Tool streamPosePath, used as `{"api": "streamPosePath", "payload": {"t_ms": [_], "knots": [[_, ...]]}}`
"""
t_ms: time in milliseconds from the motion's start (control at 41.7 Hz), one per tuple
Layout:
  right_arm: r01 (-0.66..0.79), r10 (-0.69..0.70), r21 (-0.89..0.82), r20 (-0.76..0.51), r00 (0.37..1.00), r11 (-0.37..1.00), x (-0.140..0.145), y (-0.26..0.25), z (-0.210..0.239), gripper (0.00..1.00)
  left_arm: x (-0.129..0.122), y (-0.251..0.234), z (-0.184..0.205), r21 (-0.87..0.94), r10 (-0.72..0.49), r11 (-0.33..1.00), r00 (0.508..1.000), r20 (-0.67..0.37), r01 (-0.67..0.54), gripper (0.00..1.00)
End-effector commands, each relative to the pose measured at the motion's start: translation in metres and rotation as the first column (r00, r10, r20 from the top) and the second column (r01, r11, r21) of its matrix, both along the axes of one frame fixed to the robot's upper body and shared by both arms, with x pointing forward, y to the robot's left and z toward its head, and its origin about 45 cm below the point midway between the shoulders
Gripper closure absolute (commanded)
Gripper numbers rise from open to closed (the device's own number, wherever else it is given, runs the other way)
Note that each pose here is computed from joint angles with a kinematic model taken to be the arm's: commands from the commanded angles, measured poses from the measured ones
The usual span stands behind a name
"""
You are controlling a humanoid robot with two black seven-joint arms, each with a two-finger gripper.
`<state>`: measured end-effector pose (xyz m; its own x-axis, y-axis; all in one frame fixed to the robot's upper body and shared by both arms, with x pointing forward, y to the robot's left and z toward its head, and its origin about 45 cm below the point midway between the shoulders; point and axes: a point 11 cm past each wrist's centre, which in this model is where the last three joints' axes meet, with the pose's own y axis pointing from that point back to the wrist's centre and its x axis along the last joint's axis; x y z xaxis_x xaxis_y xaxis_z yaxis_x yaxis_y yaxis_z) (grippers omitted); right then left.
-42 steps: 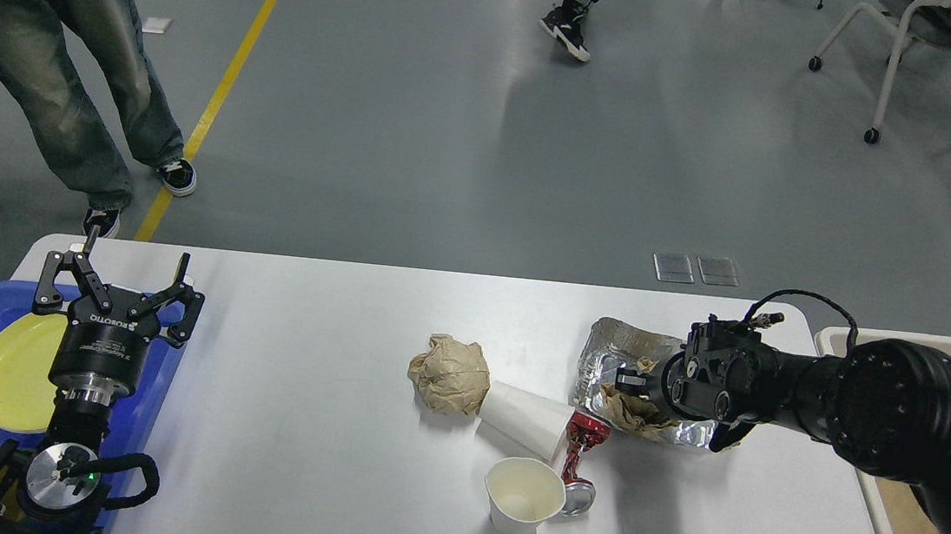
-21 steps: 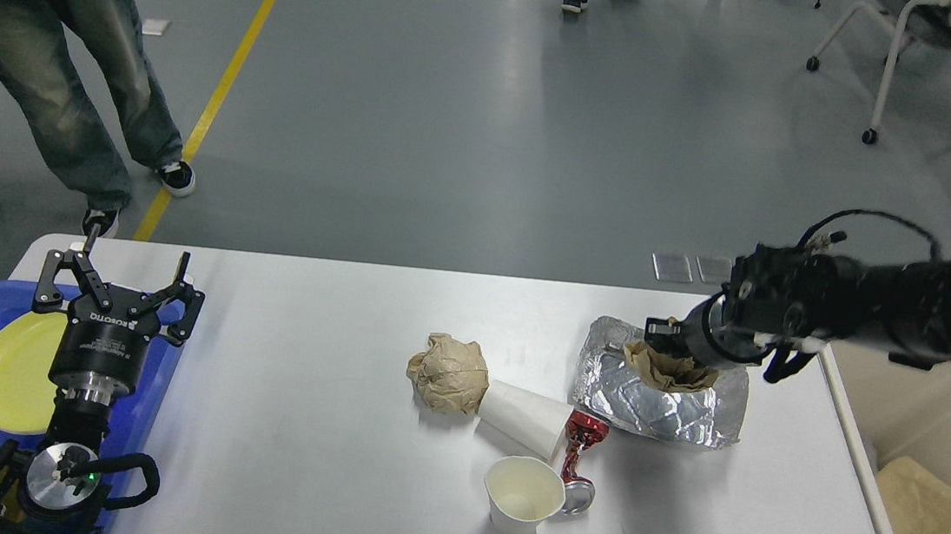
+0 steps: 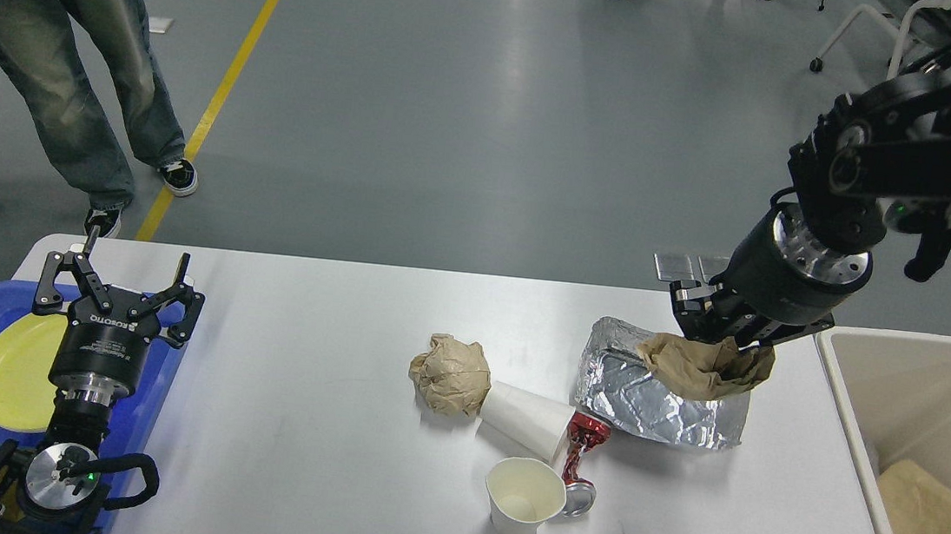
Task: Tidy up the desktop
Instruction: 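Lift the scraps and drop them into the white bin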
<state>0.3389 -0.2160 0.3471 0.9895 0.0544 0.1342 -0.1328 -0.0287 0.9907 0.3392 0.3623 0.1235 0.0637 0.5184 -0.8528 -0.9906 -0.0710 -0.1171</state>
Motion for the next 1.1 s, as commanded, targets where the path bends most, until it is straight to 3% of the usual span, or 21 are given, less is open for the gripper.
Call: {"api": "streamPosePath", "payload": {"t_ms": [0, 240, 384, 528, 792, 984, 1080], "knots": [[-0.003, 0.003, 0.015, -0.009, 1.000, 1.000, -0.010, 0.000, 0.013, 1.00, 0.000, 0.000, 0.000, -0.001, 0.001, 1.000, 1.000, 0.000, -0.001, 0.04], [0.060, -0.059, -0.010, 0.018, 0.998, 0.998, -0.002, -0.022, 0.007, 1.00, 0.000, 0.000, 0.000, -0.001, 0.001, 1.000, 1.000, 0.000, -0.001, 0.04], [0.222, -0.214, -0.068, 0.118, 0.970, 0.973, 0.010, -0.085, -0.009, 1.00, 0.000, 0.000, 0.000, -0.001, 0.002, 1.000, 1.000, 0.001, -0.002, 0.04], [0.421, -0.402, -0.097, 0.169, 0.900, 0.902, 0.012, -0.175, -0.055, 1.00, 0.000, 0.000, 0.000, -0.001, 0.001, 1.000, 1.000, 0.000, -0.001, 0.04], [0.642, -0.595, -0.098, 0.291, 0.750, 0.761, 0.008, -0.299, -0.108, 1.00, 0.000, 0.001, 0.000, 0.001, 0.001, 1.000, 1.000, 0.000, -0.001, 0.04], [0.728, -0.657, -0.110, 0.355, 0.665, 0.677, -0.015, -0.354, -0.159, 1.00, 0.000, 0.000, 0.000, -0.001, 0.001, 1.000, 1.000, 0.000, -0.001, 0.04], [0.788, -0.663, -0.116, 0.475, 0.578, 0.604, -0.042, -0.390, -0.198, 1.00, 0.000, 0.000, 0.000, -0.001, 0.001, 1.000, 1.000, 0.000, -0.001, 0.04]]}}
